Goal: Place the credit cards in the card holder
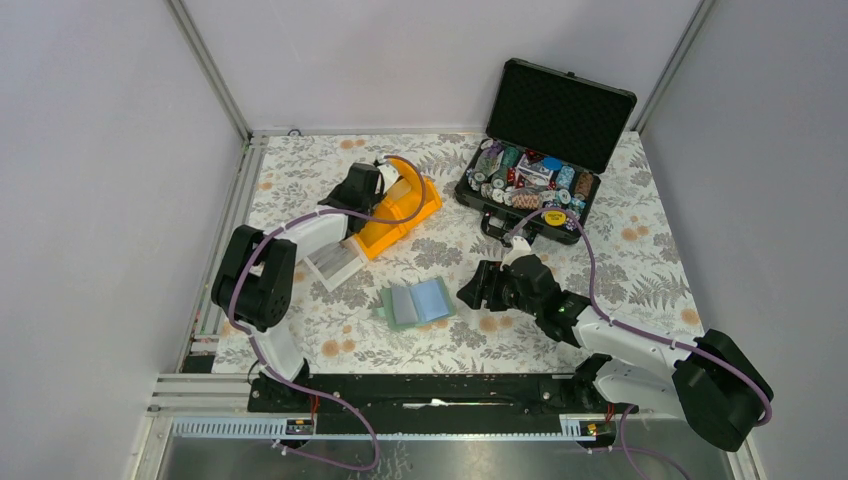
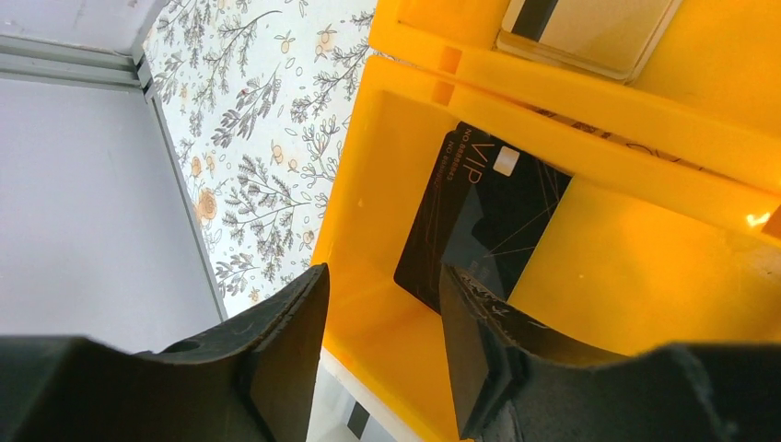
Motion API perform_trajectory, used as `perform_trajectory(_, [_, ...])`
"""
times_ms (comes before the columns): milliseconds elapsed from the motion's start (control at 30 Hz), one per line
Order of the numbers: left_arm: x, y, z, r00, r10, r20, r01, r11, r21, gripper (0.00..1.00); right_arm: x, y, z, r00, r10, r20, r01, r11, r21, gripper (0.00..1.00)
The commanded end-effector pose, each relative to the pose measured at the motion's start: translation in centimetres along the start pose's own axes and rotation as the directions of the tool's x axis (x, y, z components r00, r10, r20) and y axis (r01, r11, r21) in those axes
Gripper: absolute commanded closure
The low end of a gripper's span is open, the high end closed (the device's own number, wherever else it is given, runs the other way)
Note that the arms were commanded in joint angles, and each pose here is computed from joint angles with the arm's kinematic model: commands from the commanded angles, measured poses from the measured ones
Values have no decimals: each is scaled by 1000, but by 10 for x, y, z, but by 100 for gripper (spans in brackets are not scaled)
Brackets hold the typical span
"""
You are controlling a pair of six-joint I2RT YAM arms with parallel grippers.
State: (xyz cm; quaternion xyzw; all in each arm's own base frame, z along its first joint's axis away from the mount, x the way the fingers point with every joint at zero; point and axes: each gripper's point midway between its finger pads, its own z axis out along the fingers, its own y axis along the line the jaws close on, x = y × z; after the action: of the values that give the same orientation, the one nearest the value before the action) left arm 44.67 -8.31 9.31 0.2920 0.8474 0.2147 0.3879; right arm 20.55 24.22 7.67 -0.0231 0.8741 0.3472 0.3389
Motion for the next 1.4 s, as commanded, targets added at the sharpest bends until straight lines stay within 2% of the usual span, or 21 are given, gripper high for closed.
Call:
perform_trajectory(0, [-9, 18, -5, 999, -23, 47, 26, 997, -69, 50, -11, 4, 0, 999, -4, 40, 4, 1000, -15, 30])
perform_trajectory(133, [-12, -1, -3, 998, -31, 50, 29, 999, 24, 48, -10, 4, 1, 999, -3, 35, 4, 1000, -18, 30])
perform_trajectory(300, [-24, -13, -14, 992, -105, 75, 100, 992, 72, 47, -17, 12, -1, 999, -18, 49, 20, 999, -42, 30])
perform_trajectory(400, [-43, -5, -33, 976, -188, 109, 180, 980, 80, 44, -27, 22, -5, 997, -30, 70, 35, 997, -65, 29])
perform_trajectory(533, [-61, 19, -70, 920, -368, 131, 360, 929, 80, 37, -42, 36, -6, 995, -39, 89, 46, 996, -80, 28])
perform_trajectory(600, [-59, 31, -88, 875, -467, 123, 464, 884, 55, 33, -52, 45, -4, 995, -34, 95, 42, 995, -90, 28])
perform_trajectory(633, [-55, 35, -98, 831, -544, 112, 543, 839, 46, 31, -57, 51, -2, 995, -21, 95, 31, 994, -103, 28])
perform_trajectory(667, [-47, 40, -105, 810, -577, 101, 578, 816, 28, 28, -61, 58, 1, 996, -7, 94, 18, 993, -117, 28])
perform_trajectory(767, [-15, 37, -119, 682, -731, 27, 731, 683, 18, 25, -74, 75, 11, 992, 81, 98, -65, 985, -159, 31])
perform_trajectory(867, [21, 35, -130, 567, -823, -12, 823, 568, -18, 25, -90, 97, 19, 976, 191, 103, -163, 960, -229, 35])
perform_trajectory(1000, [55, 36, -137, 411, -911, 13, 911, 410, -34, 26, -111, 112, 35, 928, 351, 123, -308, 911, -274, 40])
perform_trajectory(1100, [78, 31, -129, 300, -954, 14, 953, 299, -42, 26, -123, 120, 52, 903, 408, 137, -361, 892, -272, 43])
perform_trajectory(1200, [90, 23, -120, 226, -974, 0, 974, 226, -28, 27, -127, 127, 74, 891, 435, 133, -393, 883, -255, 45])
perform_trajectory(1367, [107, 20, -111, 155, -987, 29, 987, 154, -37, 27, -136, 134, 104, 869, 466, 164, -425, 874, -235, 46])
